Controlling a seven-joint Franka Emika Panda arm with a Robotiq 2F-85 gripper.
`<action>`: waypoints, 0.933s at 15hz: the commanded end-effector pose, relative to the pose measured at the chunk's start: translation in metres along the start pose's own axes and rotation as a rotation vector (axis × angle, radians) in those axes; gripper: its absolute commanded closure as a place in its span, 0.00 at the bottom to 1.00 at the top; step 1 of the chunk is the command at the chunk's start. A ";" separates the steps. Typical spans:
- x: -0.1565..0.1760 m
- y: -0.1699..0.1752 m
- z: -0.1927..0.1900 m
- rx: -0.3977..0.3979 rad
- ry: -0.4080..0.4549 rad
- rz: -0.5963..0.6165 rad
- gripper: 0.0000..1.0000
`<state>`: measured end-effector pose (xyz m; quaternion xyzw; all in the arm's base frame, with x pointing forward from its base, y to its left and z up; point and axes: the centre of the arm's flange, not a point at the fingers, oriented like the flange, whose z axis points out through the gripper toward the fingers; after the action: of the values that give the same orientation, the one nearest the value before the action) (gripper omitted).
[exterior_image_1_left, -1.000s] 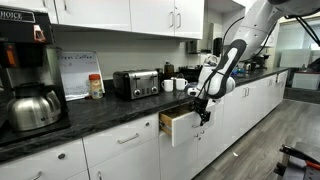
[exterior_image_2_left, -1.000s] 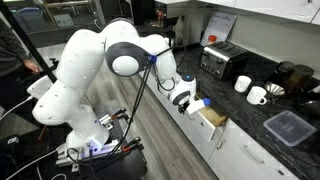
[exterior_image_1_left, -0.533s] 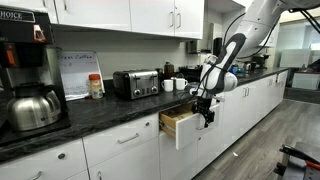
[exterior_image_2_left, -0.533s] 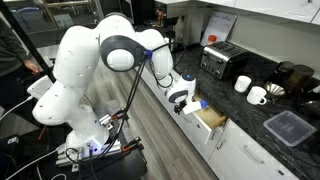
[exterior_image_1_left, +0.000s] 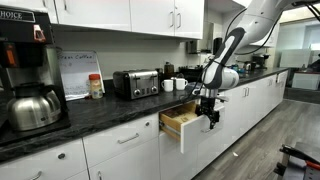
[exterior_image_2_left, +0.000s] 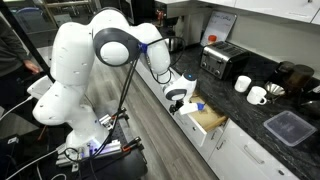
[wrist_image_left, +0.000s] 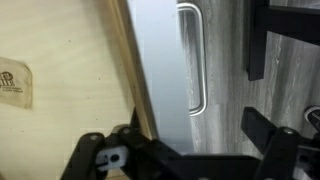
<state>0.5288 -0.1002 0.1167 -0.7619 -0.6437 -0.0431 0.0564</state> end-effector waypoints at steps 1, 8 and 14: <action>0.003 -0.019 -0.014 0.081 0.016 -0.003 0.00; 0.006 -0.033 -0.023 0.215 0.052 0.022 0.00; 0.010 -0.040 -0.027 0.302 0.066 0.013 0.00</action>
<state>0.5027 -0.0904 0.1342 -0.7582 -0.6287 0.0197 0.1716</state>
